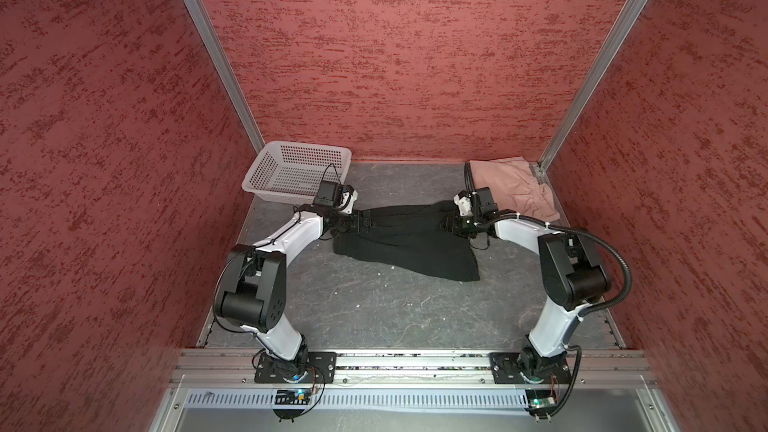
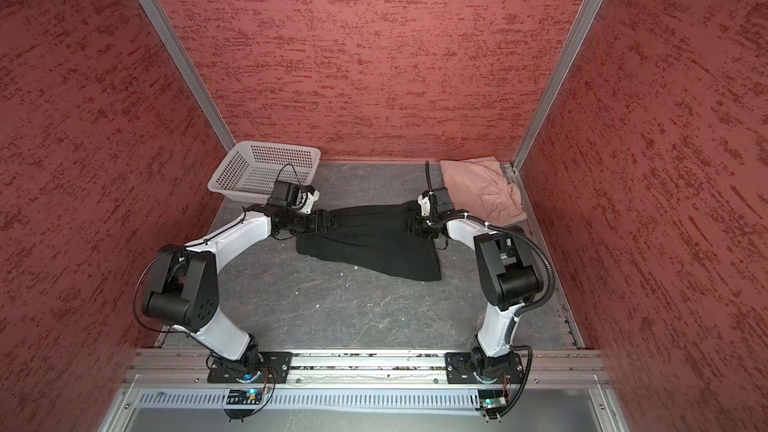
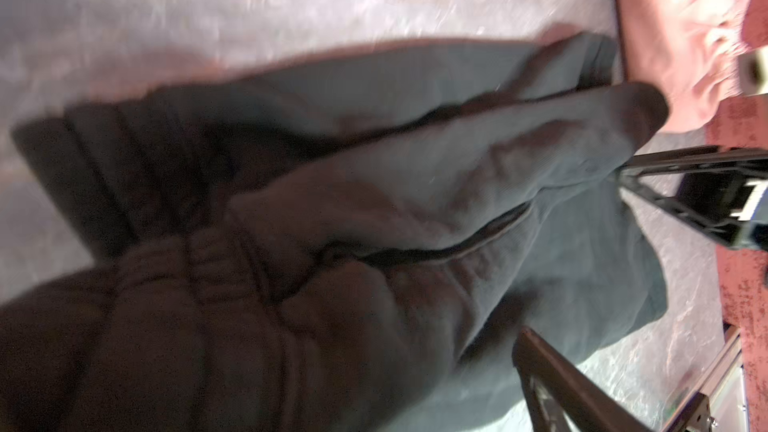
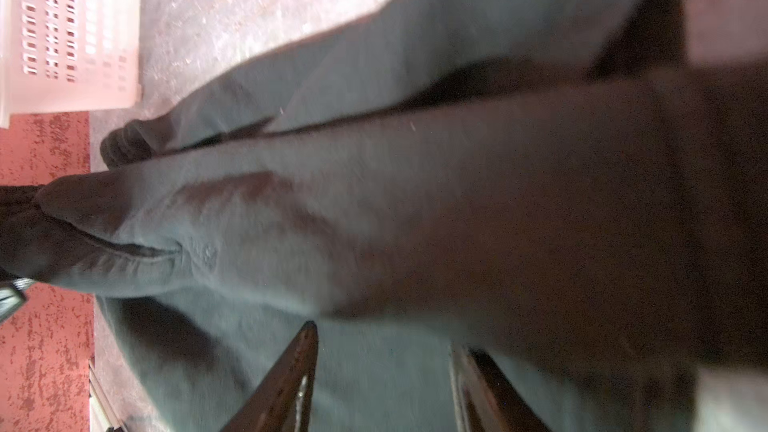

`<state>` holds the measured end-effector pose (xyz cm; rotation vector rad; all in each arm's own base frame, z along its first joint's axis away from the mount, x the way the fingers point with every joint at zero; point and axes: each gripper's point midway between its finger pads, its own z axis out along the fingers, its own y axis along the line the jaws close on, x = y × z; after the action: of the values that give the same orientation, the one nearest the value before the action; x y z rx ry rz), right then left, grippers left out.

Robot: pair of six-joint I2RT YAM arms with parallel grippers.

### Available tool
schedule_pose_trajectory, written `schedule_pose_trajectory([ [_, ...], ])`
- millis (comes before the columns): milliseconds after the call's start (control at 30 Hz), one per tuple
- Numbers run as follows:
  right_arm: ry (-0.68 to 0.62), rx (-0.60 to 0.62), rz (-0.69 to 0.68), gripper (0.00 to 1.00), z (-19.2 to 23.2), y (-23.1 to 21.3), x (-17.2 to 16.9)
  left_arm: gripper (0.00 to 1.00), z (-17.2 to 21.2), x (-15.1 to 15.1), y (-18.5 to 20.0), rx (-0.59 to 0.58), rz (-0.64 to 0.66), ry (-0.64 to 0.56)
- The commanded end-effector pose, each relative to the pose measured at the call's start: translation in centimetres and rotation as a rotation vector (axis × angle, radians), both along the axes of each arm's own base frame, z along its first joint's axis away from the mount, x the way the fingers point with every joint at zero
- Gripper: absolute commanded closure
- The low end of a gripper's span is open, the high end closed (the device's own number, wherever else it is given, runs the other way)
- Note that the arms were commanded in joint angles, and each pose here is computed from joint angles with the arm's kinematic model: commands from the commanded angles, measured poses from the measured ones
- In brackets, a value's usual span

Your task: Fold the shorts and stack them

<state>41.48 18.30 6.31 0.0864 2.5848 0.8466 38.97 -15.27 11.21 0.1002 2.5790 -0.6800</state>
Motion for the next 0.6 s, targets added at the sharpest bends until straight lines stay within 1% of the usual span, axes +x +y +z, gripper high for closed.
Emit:
schedule_pose_trajectory([
  [0,-0.078,0.028,0.008,0.48,1.1,0.8,2.8,0.01,2.8,3.2,-0.7,-0.022,-0.032,-0.114],
  [200,-0.128,0.04,0.009,0.48,1.4,1.7,7.4,0.01,2.7,6.6,0.1,-0.021,-0.011,-0.127],
  [300,-0.144,0.046,0.008,0.48,1.7,1.9,9.3,0.01,2.2,7.2,0.7,-0.024,0.007,-0.102],
  [400,-0.141,0.049,-0.011,0.46,1.5,1.7,10.5,0.01,1.5,7.4,1.8,-0.015,0.06,-0.078],
  [467,-0.115,0.053,-0.042,0.45,0.6,1.1,11.0,0.01,0.5,7.6,3.2,-0.003,0.121,-0.038],
  [567,-0.066,0.064,-0.076,0.44,-0.9,-0.1,11.4,0.01,-1.3,7.2,4.8,0.025,0.176,0.029],
])
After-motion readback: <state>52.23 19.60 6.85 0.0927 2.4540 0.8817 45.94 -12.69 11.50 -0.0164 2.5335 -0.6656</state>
